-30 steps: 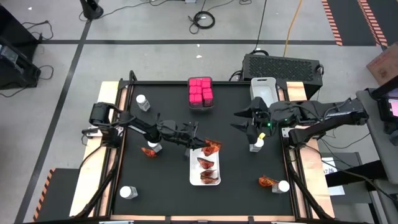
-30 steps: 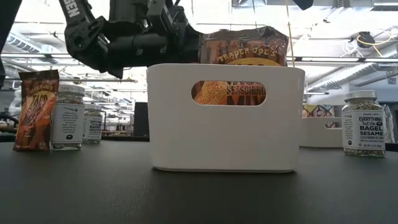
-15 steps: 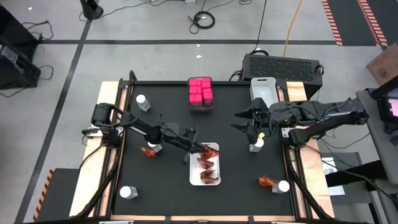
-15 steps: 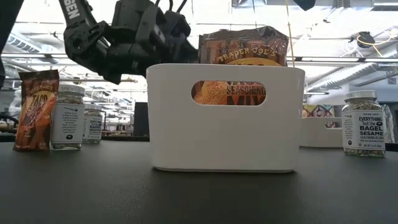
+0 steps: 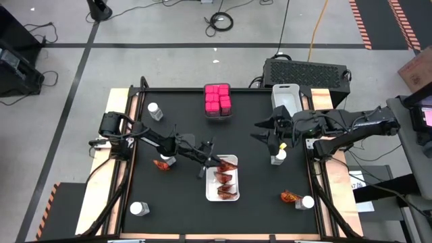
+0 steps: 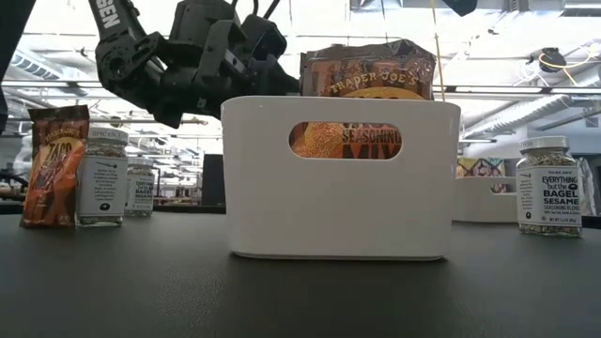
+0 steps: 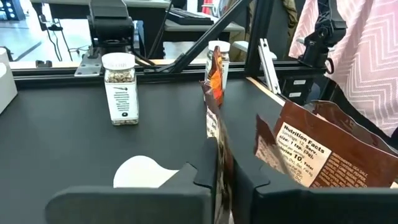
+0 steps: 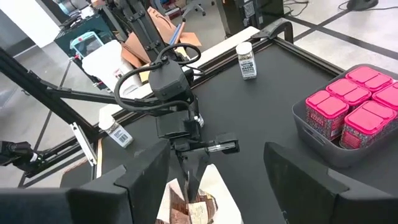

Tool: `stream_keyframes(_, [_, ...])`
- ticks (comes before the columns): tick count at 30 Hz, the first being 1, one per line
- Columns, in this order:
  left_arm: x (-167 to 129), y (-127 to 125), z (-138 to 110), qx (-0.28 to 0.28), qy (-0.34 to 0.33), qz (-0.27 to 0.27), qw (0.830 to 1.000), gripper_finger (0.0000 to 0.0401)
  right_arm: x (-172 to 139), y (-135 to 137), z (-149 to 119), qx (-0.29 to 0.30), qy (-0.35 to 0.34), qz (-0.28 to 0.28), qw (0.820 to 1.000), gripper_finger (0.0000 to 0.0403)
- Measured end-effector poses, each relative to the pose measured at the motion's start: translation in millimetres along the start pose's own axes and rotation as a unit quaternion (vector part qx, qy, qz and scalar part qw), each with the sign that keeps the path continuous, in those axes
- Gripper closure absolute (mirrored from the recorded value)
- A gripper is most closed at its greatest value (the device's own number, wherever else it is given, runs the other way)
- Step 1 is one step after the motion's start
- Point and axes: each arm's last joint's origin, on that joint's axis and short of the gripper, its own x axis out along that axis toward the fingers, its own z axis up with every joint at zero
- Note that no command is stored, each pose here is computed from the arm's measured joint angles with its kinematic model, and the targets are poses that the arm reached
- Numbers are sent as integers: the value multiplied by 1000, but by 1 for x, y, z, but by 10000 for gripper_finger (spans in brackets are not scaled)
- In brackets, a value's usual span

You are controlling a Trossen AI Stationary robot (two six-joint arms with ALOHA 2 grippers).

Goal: Sort spices by type
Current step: Put the orange seasoning pack into the white bin

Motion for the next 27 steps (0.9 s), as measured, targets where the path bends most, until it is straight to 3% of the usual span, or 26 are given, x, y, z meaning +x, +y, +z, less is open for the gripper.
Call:
stream_keyframes(16, [-3,6,3,-25,-8,-22,999,212,0,1,2,1,-14,-3,1000,149])
stream_keyframes(20, [-9,11,13,-27,-17,-27,999,201,0,1,2,0,-14,-3,1000,149])
stream_keyframes(27, [-29,31,40,-43,-50,8,998,201,0,0,1,-15,-11,-5,1000,149])
